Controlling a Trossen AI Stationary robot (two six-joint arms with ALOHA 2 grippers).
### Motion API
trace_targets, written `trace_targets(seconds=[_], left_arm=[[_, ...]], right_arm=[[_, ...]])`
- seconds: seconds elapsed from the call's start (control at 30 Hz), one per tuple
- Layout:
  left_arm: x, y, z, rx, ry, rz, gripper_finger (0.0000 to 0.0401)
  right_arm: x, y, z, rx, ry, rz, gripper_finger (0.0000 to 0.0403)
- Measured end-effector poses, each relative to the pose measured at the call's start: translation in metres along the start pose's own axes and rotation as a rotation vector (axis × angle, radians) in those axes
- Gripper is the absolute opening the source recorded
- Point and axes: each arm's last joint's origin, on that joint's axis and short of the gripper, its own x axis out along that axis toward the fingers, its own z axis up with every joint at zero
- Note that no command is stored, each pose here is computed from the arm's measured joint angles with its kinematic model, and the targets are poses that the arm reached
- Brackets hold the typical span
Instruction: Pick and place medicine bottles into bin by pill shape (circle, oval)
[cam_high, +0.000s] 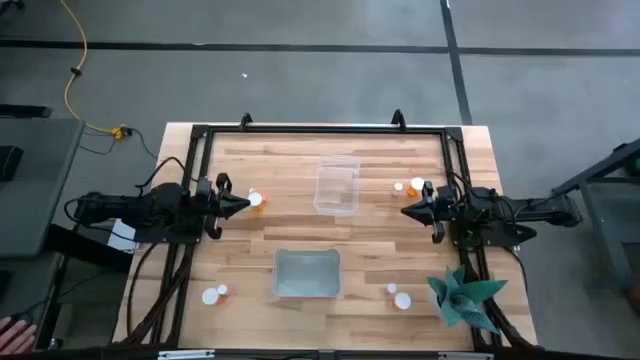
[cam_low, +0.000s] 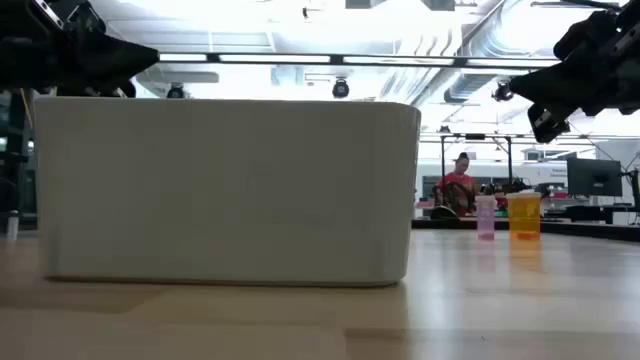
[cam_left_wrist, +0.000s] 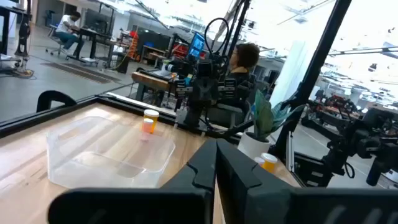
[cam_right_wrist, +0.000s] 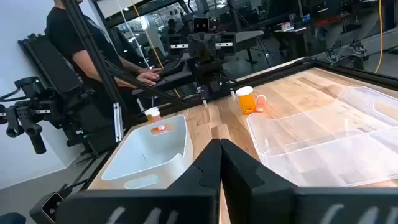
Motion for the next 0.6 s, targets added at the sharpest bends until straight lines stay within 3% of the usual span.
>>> trace_targets(seconds=[0.6], left_arm=[[0.0000,0.0001,-0.0001,0.000,0.000,0.000,0.0001]], right_arm=[[0.0000,0.0000,0.0001,0.000,-0.001,0.000,0.0000]])
